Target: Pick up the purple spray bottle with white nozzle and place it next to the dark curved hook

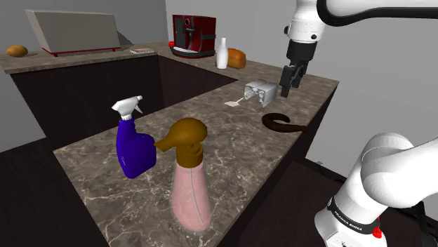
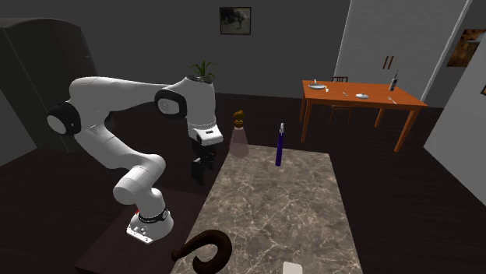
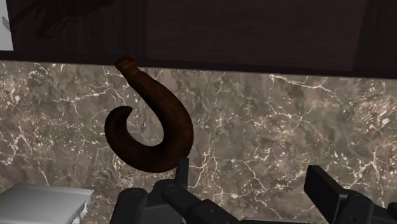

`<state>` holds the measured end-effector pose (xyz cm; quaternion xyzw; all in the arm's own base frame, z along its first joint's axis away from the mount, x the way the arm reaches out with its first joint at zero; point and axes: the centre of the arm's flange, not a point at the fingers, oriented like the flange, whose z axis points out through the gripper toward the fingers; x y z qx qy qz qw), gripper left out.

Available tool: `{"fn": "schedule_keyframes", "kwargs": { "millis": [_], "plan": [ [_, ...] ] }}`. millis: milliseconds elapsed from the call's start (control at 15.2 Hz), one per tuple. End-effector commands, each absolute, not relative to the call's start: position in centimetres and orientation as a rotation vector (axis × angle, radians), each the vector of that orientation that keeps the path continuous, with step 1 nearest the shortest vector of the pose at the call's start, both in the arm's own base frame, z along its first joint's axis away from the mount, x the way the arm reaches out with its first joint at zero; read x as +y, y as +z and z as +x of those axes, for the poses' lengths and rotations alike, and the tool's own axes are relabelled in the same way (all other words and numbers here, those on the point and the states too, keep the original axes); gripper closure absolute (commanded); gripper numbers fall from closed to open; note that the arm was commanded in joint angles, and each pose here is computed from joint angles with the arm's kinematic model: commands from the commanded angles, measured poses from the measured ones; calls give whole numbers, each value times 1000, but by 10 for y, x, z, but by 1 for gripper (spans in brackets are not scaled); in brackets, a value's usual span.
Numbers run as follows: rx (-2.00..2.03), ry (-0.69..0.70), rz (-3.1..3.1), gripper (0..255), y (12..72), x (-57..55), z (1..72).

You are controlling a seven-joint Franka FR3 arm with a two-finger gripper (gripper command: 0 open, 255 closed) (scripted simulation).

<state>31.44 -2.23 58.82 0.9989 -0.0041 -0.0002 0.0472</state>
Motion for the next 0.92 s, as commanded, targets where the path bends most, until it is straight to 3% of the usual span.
{"fn": "schedule_keyframes", "kwargs": {
  "millis": [0, 858],
  "plan": [
    [-12, 0, 3047, 0, 588, -22, 314],
    [-642, -138, 3112, 0, 546, 115, 366]
  ]
}}
